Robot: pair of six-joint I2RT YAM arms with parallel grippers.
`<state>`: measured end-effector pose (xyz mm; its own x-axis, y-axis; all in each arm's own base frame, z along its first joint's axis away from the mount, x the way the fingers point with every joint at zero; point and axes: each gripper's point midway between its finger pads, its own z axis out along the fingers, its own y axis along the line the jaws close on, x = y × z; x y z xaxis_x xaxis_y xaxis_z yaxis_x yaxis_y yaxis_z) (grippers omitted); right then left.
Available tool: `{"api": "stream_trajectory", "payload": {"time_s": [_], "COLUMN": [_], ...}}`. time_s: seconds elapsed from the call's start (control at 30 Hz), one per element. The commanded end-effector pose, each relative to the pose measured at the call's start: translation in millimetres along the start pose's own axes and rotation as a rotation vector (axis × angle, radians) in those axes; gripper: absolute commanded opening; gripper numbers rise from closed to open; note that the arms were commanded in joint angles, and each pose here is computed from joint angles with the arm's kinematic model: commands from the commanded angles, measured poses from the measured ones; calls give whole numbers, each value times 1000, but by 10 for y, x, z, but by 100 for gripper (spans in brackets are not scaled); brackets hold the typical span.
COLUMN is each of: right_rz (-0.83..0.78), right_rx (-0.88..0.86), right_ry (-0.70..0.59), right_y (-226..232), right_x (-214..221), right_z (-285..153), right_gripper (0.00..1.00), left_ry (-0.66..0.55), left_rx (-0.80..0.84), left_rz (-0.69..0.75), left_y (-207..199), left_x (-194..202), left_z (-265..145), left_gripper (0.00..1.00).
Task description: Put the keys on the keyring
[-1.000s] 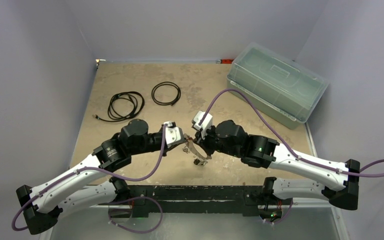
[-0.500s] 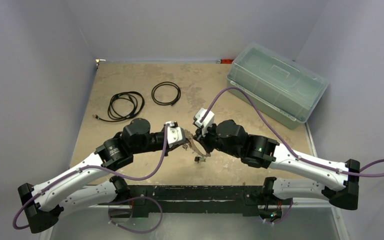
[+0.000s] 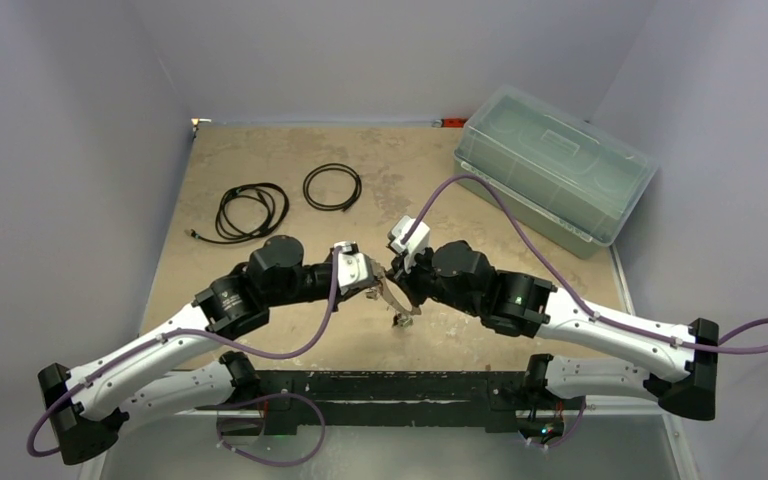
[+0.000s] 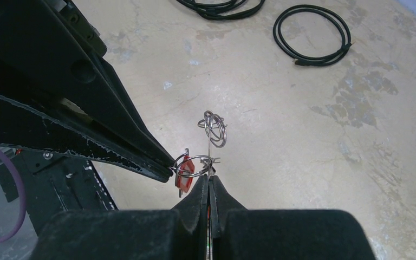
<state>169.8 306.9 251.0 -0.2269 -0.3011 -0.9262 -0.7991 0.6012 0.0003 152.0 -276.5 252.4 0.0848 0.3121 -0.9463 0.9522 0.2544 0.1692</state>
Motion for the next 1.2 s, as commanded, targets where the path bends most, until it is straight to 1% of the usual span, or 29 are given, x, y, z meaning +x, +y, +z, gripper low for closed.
{"api": "stream_trajectory", "payload": {"time_s": [0.0, 0.1, 0.23, 0.3, 0.43, 0.77, 1.03, 1.1, 1.17], "right_rz": [56, 62, 68, 69, 72, 74, 24, 23, 26], "right_rx": [7, -7, -22, -25, -32, -17, -45, -53, -59], "right_ry": [-172, -202, -233, -241, -267, -294, -279, -287, -298], "right_y": [-9, 9, 29, 31, 35, -12, 13, 22, 28], "right_x": [-406, -433, -461, -459, -470, -498, -487, -492, -518], "right_z": [-67, -82, -101, -109, -126, -203, -282, -308, -334], "right_gripper": [0, 0, 0, 0, 0, 0, 0, 0, 0], "left_ry": [-60, -60, -55, -50, -53, -63, -72, -76, -83], "left_rx": [-10, -20, -18, -18, -19, -51, -48, -33, -20], "left_rz": [16, 19, 19, 19, 17, 29, 95, 110, 117], "left_y": [52, 82, 97, 105, 115, 154, 129, 109, 86], "left_x": [-234, -262, -281, -288, -320, -423, -537, -586, -619], "left_z": [13, 23, 50, 62, 64, -26, -184, -212, -226], "left_gripper": [0, 1, 8, 14, 23, 27, 41, 47, 49]}}
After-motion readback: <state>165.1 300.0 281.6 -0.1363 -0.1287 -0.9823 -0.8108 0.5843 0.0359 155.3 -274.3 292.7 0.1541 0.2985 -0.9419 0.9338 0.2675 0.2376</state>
